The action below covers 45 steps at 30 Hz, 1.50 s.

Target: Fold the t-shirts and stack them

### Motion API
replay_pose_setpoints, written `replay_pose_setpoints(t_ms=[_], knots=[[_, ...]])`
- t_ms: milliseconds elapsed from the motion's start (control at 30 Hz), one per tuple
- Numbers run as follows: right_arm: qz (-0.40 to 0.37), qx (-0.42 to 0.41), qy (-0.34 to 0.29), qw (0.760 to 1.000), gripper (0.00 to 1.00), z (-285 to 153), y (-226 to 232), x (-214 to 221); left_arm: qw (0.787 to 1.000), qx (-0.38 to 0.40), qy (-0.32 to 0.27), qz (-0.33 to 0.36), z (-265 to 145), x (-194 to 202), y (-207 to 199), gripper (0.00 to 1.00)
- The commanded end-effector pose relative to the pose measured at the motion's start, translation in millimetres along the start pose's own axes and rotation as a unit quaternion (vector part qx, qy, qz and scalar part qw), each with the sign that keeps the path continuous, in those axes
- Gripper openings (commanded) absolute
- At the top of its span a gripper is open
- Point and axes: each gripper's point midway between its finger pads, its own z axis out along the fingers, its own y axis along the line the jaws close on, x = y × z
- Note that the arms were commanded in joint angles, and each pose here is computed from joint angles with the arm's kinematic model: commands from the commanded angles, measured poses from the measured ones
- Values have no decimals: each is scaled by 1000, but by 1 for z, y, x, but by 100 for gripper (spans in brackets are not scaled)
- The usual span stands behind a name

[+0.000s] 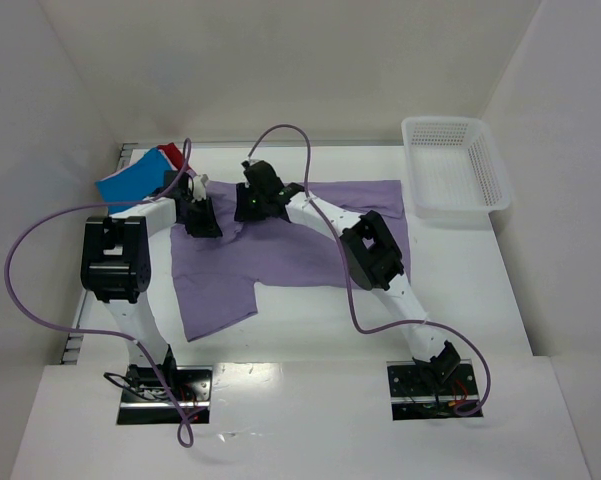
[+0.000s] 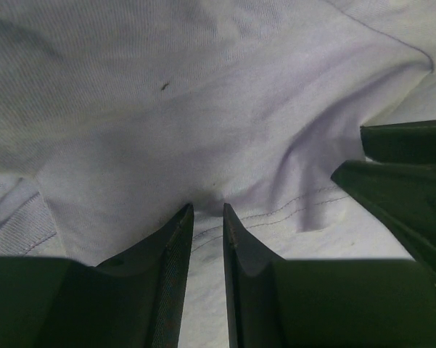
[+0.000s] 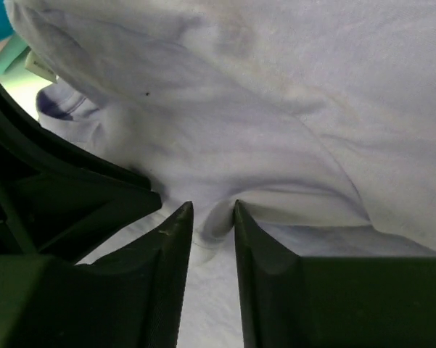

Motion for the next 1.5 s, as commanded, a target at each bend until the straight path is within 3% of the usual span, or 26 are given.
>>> replay_pose_setpoints(t_ms=[0, 233, 533, 900, 1133, 1467], knots=[[-9, 0, -40, 999, 48, -7, 12, -26, 1000, -8, 21, -3, 9, 12, 7, 31], [0, 83, -25, 996, 52, -24, -25, -2, 1000, -8, 21, -3, 9, 12, 7, 31], [52, 76, -30, 995, 48, -70, -26, 19, 1000, -8, 21, -3, 9, 12, 7, 31], [41, 56, -15, 997, 13, -42, -18, 15, 1000, -3, 22, -3, 9, 12, 5, 31], [26, 79, 11, 996, 12, -13, -31, 24, 1000, -3, 22, -3, 9, 12, 5, 31], [20, 96, -13, 995, 14, -33, -30, 7, 1000, -3, 22, -3, 9, 12, 5, 31]])
